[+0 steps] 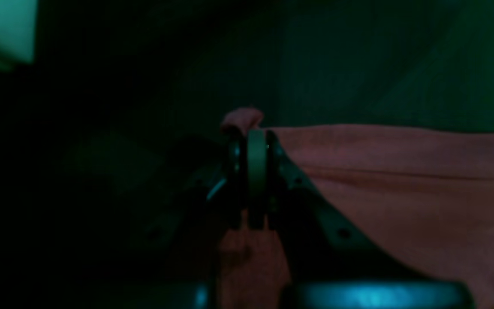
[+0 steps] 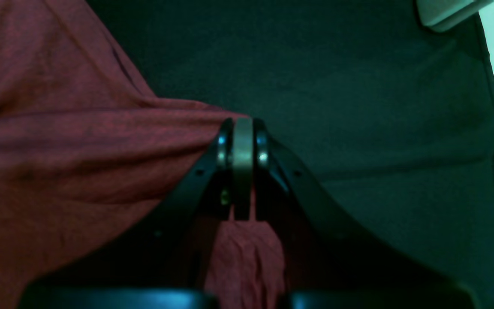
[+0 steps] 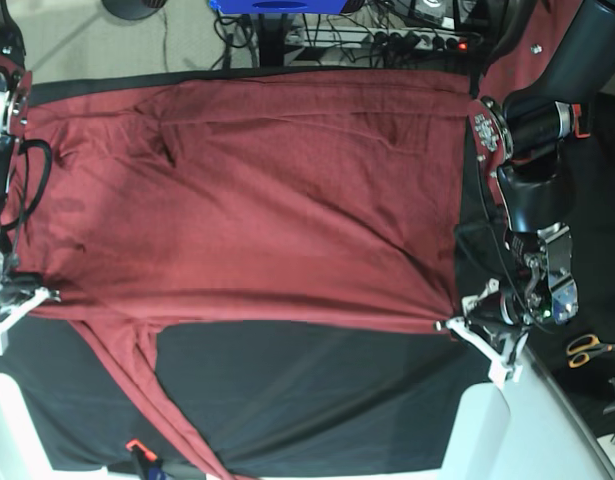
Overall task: Fold the T-shirt properly
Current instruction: 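Lift both held side edges and fold them over the shirt's other half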
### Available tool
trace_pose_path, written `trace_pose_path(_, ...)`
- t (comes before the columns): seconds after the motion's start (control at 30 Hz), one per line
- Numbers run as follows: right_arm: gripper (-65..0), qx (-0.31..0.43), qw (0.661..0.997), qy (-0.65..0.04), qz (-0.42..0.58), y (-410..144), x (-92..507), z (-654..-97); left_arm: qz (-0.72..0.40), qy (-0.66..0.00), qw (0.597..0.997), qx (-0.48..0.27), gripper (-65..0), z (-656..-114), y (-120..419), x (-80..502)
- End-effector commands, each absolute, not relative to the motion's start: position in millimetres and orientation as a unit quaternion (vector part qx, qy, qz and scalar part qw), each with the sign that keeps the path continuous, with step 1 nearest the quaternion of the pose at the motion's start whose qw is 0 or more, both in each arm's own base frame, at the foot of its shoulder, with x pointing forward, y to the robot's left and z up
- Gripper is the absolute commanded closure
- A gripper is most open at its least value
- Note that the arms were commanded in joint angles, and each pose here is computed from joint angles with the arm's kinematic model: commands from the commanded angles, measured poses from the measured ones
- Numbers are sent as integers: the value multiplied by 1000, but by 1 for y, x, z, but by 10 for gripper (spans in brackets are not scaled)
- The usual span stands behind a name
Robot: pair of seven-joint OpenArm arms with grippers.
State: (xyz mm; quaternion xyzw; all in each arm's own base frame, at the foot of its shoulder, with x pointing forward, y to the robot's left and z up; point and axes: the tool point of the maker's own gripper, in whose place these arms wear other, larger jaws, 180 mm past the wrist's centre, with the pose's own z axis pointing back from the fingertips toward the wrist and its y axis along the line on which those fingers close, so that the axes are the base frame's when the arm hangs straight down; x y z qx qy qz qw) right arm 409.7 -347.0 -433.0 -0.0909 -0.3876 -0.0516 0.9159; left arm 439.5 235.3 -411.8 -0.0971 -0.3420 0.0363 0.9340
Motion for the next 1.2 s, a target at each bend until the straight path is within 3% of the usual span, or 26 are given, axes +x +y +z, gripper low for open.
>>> trace_pose_path(0.0,0,-104,898,-423,-54,-359,428,-406,35,-374,922,-98,0,-390,237,456)
trace_pose_path(0.57,0,-103,885,-452,-53,-357,435,-398,37,-370,923,-100,0,-395,235,452)
trace_pose_path(0.77,0,-131,861,-486,-70,-369,440,-384,66,-394,904,-151,0,-383,225,460)
trace_pose_path(1.17,0,-132,860,-488,-68,-368,442,-383,66,-387,907,-154,0,-390,221,455)
